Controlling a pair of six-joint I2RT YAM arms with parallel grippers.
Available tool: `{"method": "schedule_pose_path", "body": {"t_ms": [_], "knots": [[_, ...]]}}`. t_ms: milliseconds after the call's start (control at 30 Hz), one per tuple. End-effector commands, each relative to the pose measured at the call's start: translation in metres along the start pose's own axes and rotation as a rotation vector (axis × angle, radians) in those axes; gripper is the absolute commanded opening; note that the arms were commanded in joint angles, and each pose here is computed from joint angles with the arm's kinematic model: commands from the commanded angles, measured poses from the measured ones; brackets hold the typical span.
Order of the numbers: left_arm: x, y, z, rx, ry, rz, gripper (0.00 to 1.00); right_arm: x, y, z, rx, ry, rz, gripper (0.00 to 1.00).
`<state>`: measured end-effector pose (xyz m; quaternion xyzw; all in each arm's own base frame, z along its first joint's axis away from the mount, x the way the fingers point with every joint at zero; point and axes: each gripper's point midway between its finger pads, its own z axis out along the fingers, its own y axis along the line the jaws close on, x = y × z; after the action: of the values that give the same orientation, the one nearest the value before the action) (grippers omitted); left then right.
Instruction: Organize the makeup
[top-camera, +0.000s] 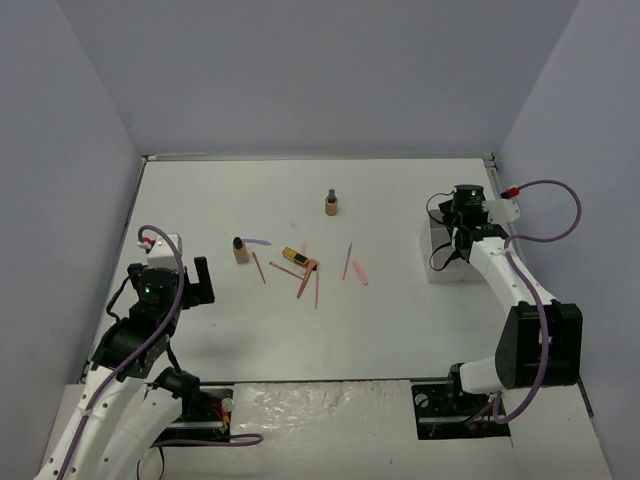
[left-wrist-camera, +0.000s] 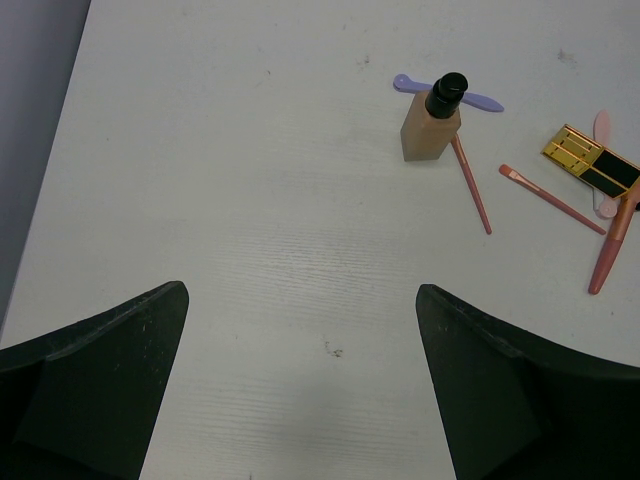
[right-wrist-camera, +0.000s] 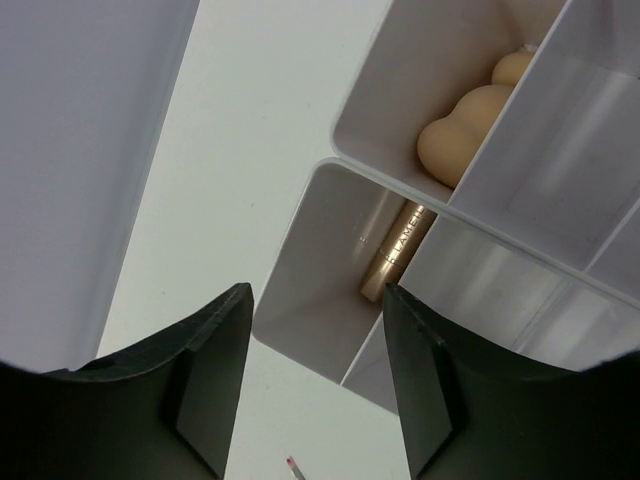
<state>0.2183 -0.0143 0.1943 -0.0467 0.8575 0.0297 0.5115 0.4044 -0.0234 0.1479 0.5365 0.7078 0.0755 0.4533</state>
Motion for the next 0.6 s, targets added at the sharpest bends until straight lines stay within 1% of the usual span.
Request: {"method": "schedule_pose_path", "body": {"t_ms": [0, 33, 67, 167, 267, 300, 333, 367, 433, 467, 533, 567], "knots": [[-0.025, -0.001, -0.002, 0.001, -0.075, -0.045, 0.97, -0.019, 0.038, -0.01, -0.121, -0.029, -0.002, 0.53], [-0.024, -0.002, -0.002, 0.002, -0.075, -0.045, 0.97, -0.02, 0.047, -0.014, -0.156, -0.026, -0.029, 0.54], [-0.024, -0.002, -0.002, 0.002, -0.074, -0.043, 0.97, -0.017, 0.058, -0.02, -0.204, -0.008, -0.1, 0.56], [-0.024, -0.001, -0.002, 0.001, -0.074, -0.044, 0.97, 0.003, 0.095, -0.045, -0.374, 0.038, -0.358, 0.59], [-0.024, -0.001, -0.001, -0.003, -0.073, -0.043, 0.97, 0.037, 0.126, -0.074, -0.552, 0.074, -0.623, 0.62], [-0.025, -0.001, -0.002, -0.001, -0.075, -0.045, 0.97, 0.062, 0.138, -0.091, -0.658, 0.114, -0.745, 0.63], [-0.024, -0.001, -0.002, -0.002, -0.074, -0.045, 0.97, 0.076, 0.144, -0.1, -0.712, 0.142, -0.801, 0.65], [-0.024, -0.001, -0.001, -0.003, -0.073, -0.045, 0.97, 0.081, 0.142, -0.095, -0.706, 0.153, -0.81, 0.65], [-0.025, 0.0, -0.002, -0.005, -0.076, -0.044, 0.97, 0.133, 0.154, -0.128, -0.881, 0.23, -1.04, 0.67], [-0.025, 0.0, -0.002, -0.004, -0.077, -0.045, 0.97, 0.156, 0.155, -0.139, -0.94, 0.26, -1.131, 0.68], [-0.025, 0.0, -0.002, -0.006, -0.078, -0.045, 0.97, 0.201, 0.153, -0.157, -1.036, 0.311, -1.292, 0.69], [-0.025, 0.0, -0.002, -0.007, -0.078, -0.045, 0.97, 0.214, 0.153, -0.16, -1.055, 0.319, -1.325, 0.69]]}}
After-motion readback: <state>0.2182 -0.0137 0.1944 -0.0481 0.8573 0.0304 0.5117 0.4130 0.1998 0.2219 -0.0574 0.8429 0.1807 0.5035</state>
